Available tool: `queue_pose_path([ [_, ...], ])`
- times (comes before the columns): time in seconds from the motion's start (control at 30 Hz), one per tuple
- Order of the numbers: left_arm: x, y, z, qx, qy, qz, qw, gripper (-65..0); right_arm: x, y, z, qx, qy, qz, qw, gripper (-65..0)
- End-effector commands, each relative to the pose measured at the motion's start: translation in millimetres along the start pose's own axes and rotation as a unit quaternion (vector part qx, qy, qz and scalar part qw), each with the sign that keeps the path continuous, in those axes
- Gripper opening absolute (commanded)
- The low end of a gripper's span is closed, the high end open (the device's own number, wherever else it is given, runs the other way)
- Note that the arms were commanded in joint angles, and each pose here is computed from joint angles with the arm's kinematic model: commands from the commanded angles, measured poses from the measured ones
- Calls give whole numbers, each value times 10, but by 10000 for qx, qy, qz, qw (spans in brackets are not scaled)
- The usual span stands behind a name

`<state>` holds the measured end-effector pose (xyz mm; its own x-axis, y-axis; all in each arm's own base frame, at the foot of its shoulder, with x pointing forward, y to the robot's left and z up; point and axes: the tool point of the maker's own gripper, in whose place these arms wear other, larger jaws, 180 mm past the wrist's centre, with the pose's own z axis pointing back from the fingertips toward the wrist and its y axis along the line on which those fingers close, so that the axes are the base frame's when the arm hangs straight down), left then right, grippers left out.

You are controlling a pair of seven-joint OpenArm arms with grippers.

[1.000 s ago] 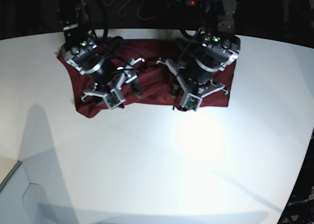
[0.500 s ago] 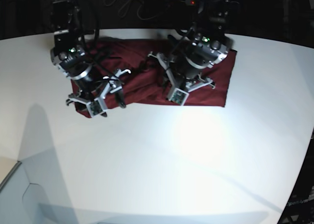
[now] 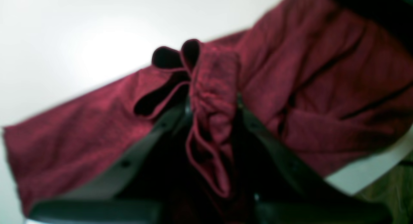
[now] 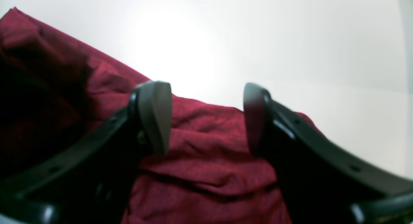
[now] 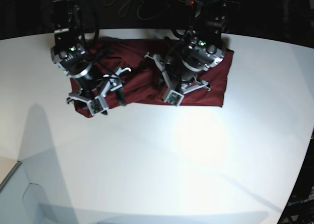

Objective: Layout the t-shirt on the table in an organized manner, then fold the t-shirt properly
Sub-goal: 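Grasp the shirt end with both grippers and fold it toward the other end, then press and flatten the folded shirt with both grippers, then release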

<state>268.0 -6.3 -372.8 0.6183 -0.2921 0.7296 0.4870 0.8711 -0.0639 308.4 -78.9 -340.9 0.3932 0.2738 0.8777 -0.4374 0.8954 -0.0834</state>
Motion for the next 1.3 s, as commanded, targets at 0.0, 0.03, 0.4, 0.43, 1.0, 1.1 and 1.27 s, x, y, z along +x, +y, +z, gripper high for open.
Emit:
queue_pose_path([
  [0.0, 206, -19, 15, -46, -338, 9, 9994, -593, 152, -27, 12, -18, -267, 15, 9996, -296],
  [0.03, 207, -21, 15, -51, -341, 14, 9994, -565, 152, -25, 12, -11, -267, 18, 9996, -295],
  [0.4, 494, -169, 141, -587, -929, 525, 9926, -370, 155, -37, 12, -25, -267, 32, 9996, -295],
  [0.43, 530, -190, 160, -659, -1003, 583, 9911, -359, 158, -37, 13, -25, -274, 32, 9996, -295],
  [1.0, 69, 982, 445, 672, -678, 823, 9920, -645, 166, -320, 68, -400, -312, -73, 9987, -295],
  [1.1, -115, 1023, 374, 857, -326, 720, 9932, -648, 174, -295, 60, -379, -324, -97, 9987, -295],
  [1.27, -237, 607, 138, 433, 97, 174, 9989, -648, 185, -284, 55, -389, -354, -158, 9985, -295],
])
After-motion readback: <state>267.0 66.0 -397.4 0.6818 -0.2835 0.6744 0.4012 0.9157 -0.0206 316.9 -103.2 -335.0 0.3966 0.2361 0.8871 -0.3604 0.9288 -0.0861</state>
